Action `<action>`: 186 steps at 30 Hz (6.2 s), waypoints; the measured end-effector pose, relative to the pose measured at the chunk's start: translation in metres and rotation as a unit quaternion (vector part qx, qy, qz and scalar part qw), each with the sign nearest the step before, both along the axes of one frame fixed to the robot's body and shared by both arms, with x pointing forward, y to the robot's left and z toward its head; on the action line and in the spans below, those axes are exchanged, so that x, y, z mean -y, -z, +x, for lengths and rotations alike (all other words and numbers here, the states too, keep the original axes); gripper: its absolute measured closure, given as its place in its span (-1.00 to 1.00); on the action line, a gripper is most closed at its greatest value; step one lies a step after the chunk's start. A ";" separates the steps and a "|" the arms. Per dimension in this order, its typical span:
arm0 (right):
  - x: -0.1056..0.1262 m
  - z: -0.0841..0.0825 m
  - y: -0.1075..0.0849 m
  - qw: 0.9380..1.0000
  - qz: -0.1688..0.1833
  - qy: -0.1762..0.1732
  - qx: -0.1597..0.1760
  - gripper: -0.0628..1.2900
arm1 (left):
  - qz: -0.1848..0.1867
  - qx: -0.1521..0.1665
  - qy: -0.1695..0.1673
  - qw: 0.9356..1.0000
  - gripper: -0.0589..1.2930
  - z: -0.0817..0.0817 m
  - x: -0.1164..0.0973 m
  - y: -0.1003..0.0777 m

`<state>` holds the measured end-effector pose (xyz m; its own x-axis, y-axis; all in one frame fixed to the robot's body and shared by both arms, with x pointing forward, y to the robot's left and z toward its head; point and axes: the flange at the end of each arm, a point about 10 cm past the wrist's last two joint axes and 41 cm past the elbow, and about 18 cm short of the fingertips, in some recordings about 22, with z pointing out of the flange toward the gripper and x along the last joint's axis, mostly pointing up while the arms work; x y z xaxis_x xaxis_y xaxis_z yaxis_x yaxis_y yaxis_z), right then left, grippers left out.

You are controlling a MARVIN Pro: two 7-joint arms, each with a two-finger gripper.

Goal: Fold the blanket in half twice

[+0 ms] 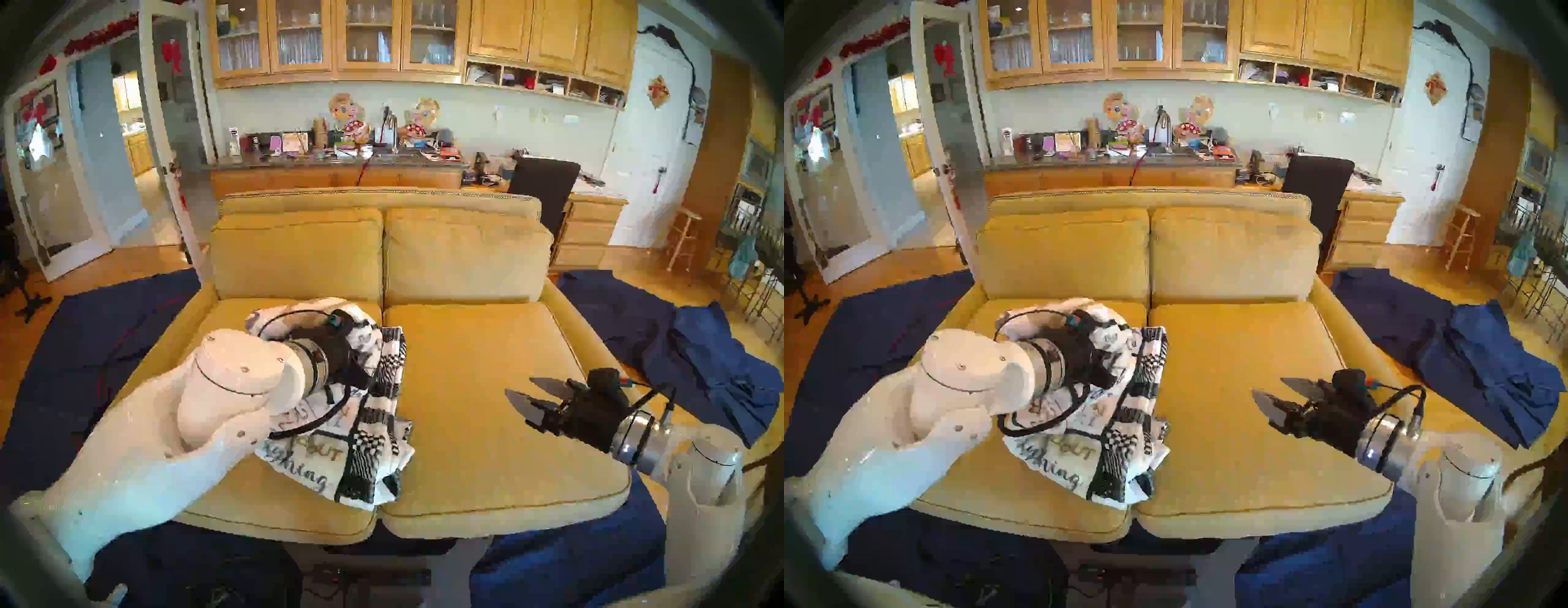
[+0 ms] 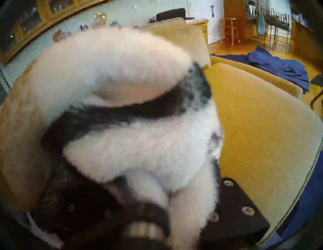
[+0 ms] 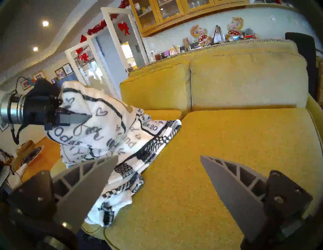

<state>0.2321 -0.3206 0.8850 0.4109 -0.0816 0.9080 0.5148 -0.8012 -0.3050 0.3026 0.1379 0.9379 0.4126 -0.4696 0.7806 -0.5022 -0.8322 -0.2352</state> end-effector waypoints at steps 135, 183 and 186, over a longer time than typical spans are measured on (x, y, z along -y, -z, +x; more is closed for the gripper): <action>0.000 0.000 -0.001 1.000 0.001 0.000 0.002 -0.90 | -0.157 -0.229 -0.070 0.958 -0.88 -0.027 -0.081 -0.054; 0.000 0.000 -0.001 1.000 0.001 0.000 0.002 -0.90 | -0.071 -0.267 -0.177 0.945 -0.88 -0.067 -0.135 0.015; 0.000 0.000 -0.001 1.000 0.001 0.000 0.002 -0.90 | -0.078 -0.266 -0.154 0.948 -0.88 -0.066 -0.127 0.016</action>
<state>0.2318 -0.3203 0.8856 0.4076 -0.0834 0.9094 0.5162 -0.8004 -0.3048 0.2368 0.2646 0.9216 0.8669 -0.1586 0.4725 -0.2423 -0.9626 0.1214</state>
